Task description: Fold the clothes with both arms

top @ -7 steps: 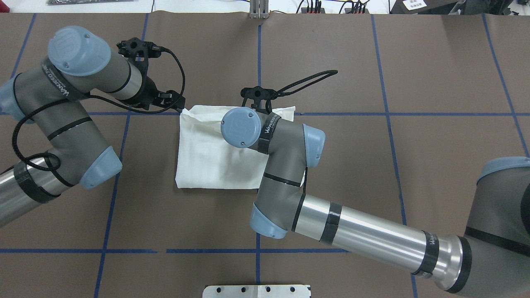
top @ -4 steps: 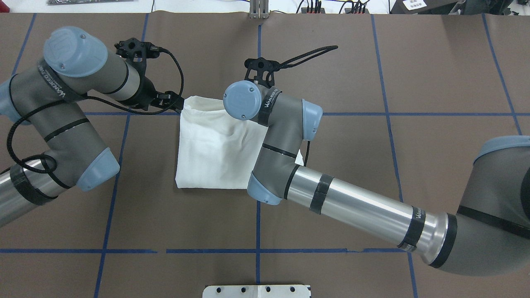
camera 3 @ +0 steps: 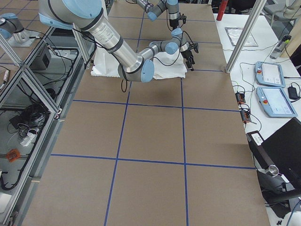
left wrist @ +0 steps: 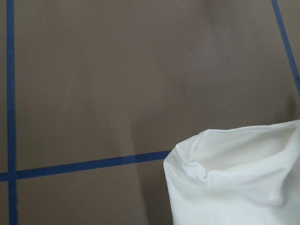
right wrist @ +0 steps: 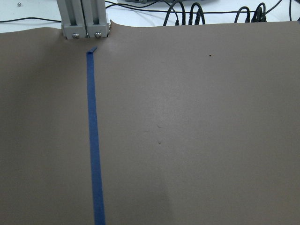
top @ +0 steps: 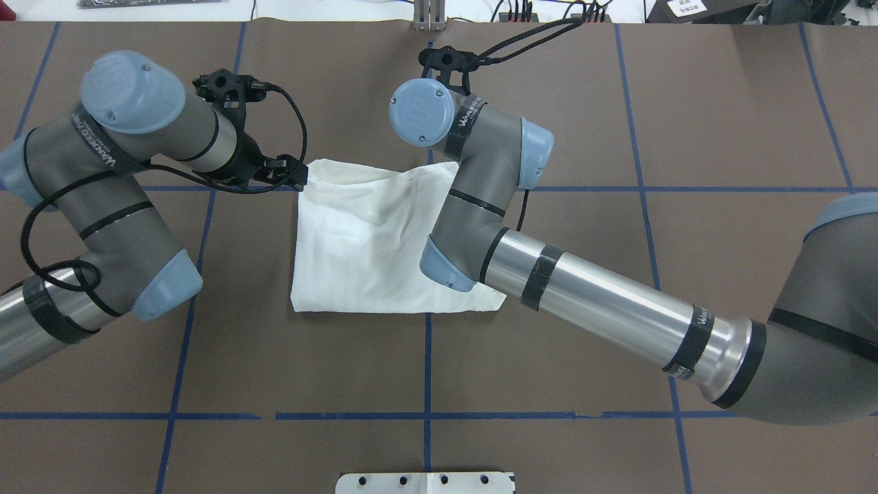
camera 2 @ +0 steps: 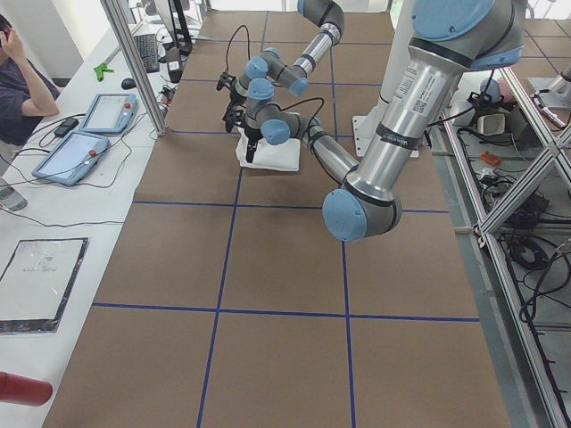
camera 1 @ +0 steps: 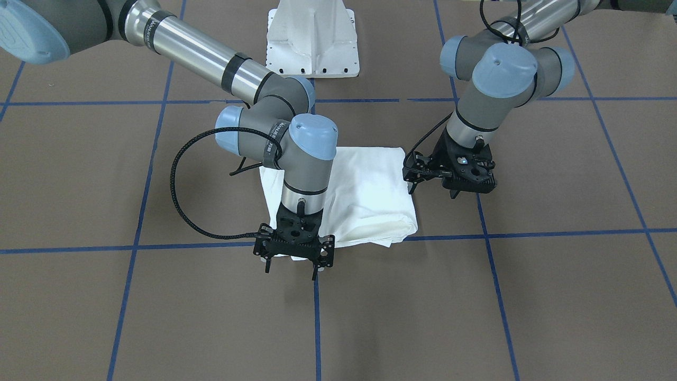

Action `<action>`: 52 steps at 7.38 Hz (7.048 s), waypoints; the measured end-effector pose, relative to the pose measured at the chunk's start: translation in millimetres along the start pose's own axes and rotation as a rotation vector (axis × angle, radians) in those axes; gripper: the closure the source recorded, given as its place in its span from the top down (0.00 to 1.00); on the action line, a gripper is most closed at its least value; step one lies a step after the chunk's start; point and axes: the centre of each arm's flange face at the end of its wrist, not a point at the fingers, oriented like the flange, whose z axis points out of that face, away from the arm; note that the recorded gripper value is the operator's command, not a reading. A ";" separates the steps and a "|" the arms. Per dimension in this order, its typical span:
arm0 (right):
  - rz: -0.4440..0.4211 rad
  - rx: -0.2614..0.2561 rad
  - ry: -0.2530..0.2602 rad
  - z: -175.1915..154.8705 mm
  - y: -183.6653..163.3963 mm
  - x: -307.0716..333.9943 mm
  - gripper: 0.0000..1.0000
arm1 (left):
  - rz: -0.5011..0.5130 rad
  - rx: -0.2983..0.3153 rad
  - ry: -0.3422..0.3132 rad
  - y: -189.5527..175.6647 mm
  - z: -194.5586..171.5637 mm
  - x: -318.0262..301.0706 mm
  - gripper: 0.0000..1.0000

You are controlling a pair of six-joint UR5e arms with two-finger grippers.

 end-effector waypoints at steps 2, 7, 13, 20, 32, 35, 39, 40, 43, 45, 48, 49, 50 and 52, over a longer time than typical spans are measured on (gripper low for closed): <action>-0.013 -0.118 -0.040 -5.1 -15.7 13.1 1.00 | -0.056 -0.024 -0.030 15.0 32.2 24.7 1.00; -0.033 -0.182 -0.059 -14.3 -15.9 42.9 1.00 | -0.120 0.033 -0.132 -14.3 82.0 54.9 1.00; -0.035 -0.183 -0.056 -12.4 -13.7 44.9 1.00 | -0.218 0.182 -0.319 -85.9 105.4 -1.0 1.00; -0.065 -0.323 -0.116 -47.4 -65.5 116.2 1.00 | 0.028 0.082 -0.075 -69.6 -58.5 -61.0 1.00; -0.439 -0.524 -0.114 -62.6 -31.5 780.6 1.00 | 0.255 -0.067 -0.215 43.0 -191.8 -497.7 1.00; -0.335 -0.489 -0.105 -62.3 -23.1 785.0 1.00 | 0.161 -0.085 -0.090 90.0 -198.6 -519.0 1.00; -0.321 -0.476 -0.107 -62.1 -22.7 785.0 1.00 | 0.119 -0.117 -0.150 117.0 -196.2 -536.1 1.00; -0.321 -0.476 -0.106 -61.9 -22.4 785.3 1.00 | 0.118 -0.120 -0.156 117.4 -196.2 -535.7 1.00; -0.323 -0.477 -0.106 -63.7 -18.4 787.3 1.00 | 0.129 -0.112 -0.161 112.6 -198.8 -530.8 1.00; -0.323 -0.468 -0.121 -70.2 -19.3 782.1 1.00 | 0.134 -0.108 -0.161 111.2 -200.4 -528.6 1.00; -0.319 -0.467 -0.161 -81.3 -12.6 777.3 1.00 | 0.138 -0.104 -0.160 110.5 -202.3 -526.0 1.00; -0.318 -0.467 -0.163 -82.6 -10.1 778.2 1.00 | 0.138 -0.104 -0.160 111.0 -202.3 -526.1 1.00; -0.317 -0.467 -0.164 -83.2 -9.2 778.5 1.00 | 0.137 -0.105 -0.160 111.7 -202.2 -526.3 1.00; -0.319 -0.467 -0.163 -83.4 -8.9 778.6 1.00 | 0.135 -0.107 -0.160 112.6 -201.9 -526.9 1.00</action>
